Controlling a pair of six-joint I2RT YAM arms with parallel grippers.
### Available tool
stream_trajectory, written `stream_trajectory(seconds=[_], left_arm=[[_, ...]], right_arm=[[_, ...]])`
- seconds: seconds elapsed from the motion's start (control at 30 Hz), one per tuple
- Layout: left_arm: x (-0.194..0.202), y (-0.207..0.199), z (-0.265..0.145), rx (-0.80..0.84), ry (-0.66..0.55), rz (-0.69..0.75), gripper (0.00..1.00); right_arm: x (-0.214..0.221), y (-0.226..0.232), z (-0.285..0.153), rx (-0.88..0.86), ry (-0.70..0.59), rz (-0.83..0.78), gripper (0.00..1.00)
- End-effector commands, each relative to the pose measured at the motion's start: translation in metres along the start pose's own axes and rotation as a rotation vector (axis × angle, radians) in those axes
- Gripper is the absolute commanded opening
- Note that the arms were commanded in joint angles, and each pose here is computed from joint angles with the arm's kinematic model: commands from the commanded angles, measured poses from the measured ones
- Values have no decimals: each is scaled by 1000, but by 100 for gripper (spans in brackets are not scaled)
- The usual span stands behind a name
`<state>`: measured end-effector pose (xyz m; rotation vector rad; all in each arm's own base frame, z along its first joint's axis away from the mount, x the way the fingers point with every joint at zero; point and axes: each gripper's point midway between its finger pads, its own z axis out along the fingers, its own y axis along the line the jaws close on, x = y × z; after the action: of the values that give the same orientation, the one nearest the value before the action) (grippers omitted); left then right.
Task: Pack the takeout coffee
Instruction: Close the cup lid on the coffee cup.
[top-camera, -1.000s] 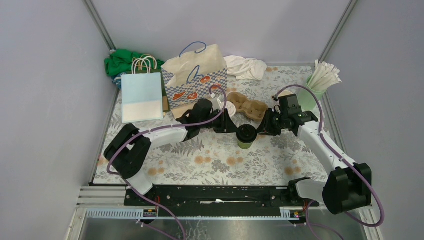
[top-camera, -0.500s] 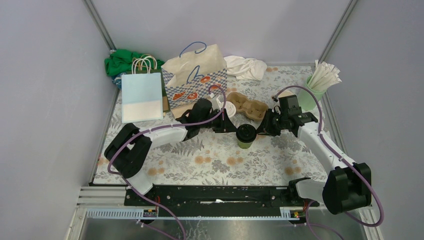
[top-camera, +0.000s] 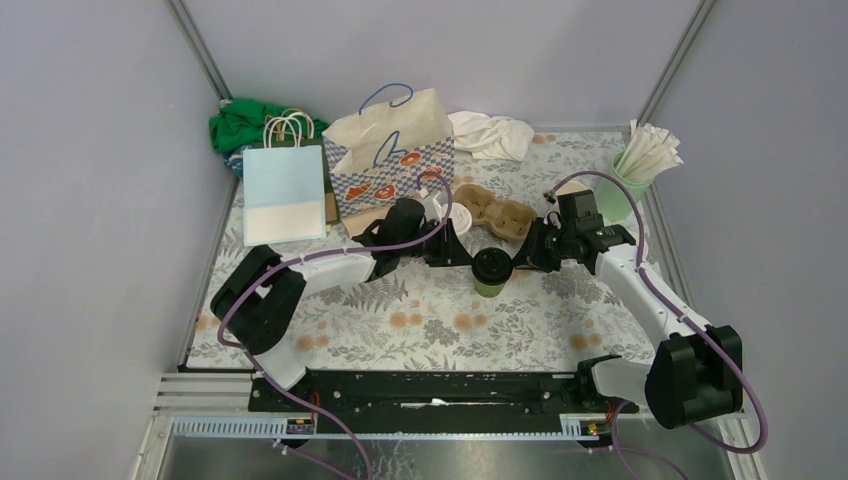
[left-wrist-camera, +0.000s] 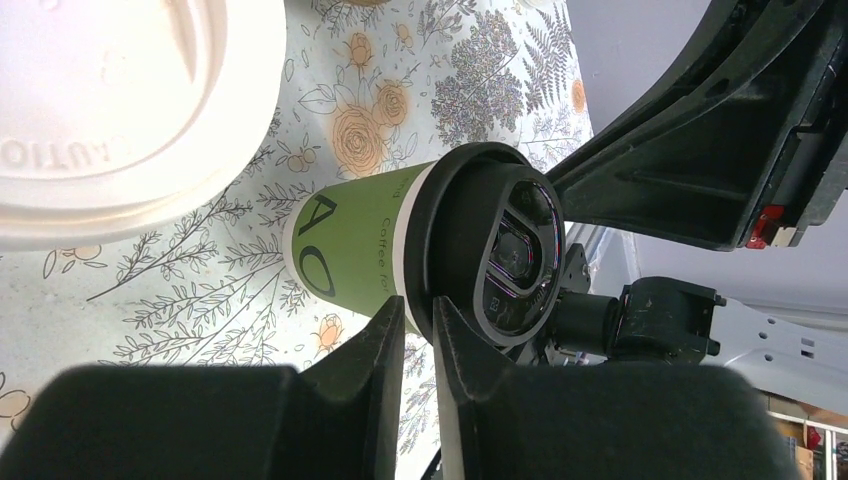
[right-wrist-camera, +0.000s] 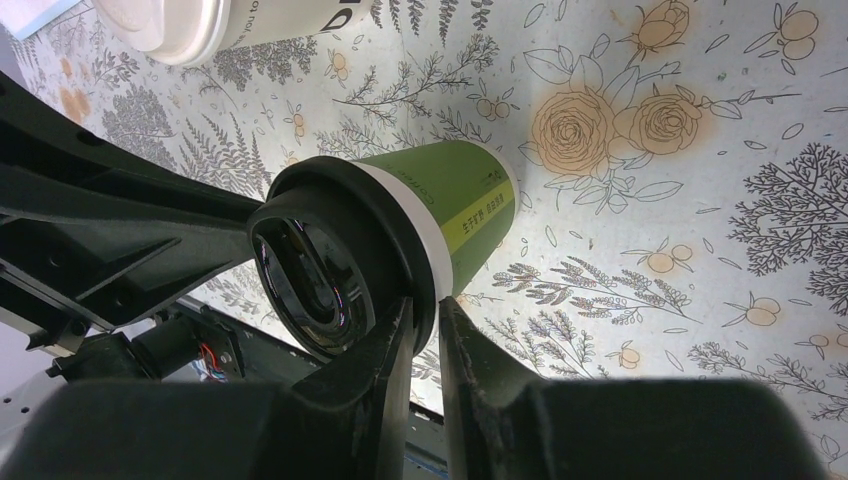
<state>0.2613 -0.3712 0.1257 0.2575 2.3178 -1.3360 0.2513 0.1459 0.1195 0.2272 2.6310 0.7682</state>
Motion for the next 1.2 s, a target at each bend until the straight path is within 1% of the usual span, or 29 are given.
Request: stream_trajectory(seconds=[0.0, 0.27, 0.47, 0.6, 0.77, 0.87, 1.17], left_arm=[[-10, -5, 5, 29, -20, 27, 21], [-9, 0, 8, 15, -8, 34, 14], [-8, 3, 10, -2, 0, 42, 13], [-7, 4, 10, -13, 6, 51, 12], [-7, 1, 12, -19, 8, 63, 12], [-8, 0, 12, -25, 8, 68, 12], [-7, 3, 12, -35, 11, 71, 12]], right_arm=[[8, -6, 2, 5, 25, -2, 21], [19, -14, 7, 15, 40, 11, 15], [28, -21, 10, 26, 55, 20, 14], [34, -27, 10, 45, 66, 22, 16], [32, -27, 6, 62, 62, 10, 24], [28, -25, 4, 60, 57, 6, 25], [37, -23, 18, 3, 73, 49, 24]])
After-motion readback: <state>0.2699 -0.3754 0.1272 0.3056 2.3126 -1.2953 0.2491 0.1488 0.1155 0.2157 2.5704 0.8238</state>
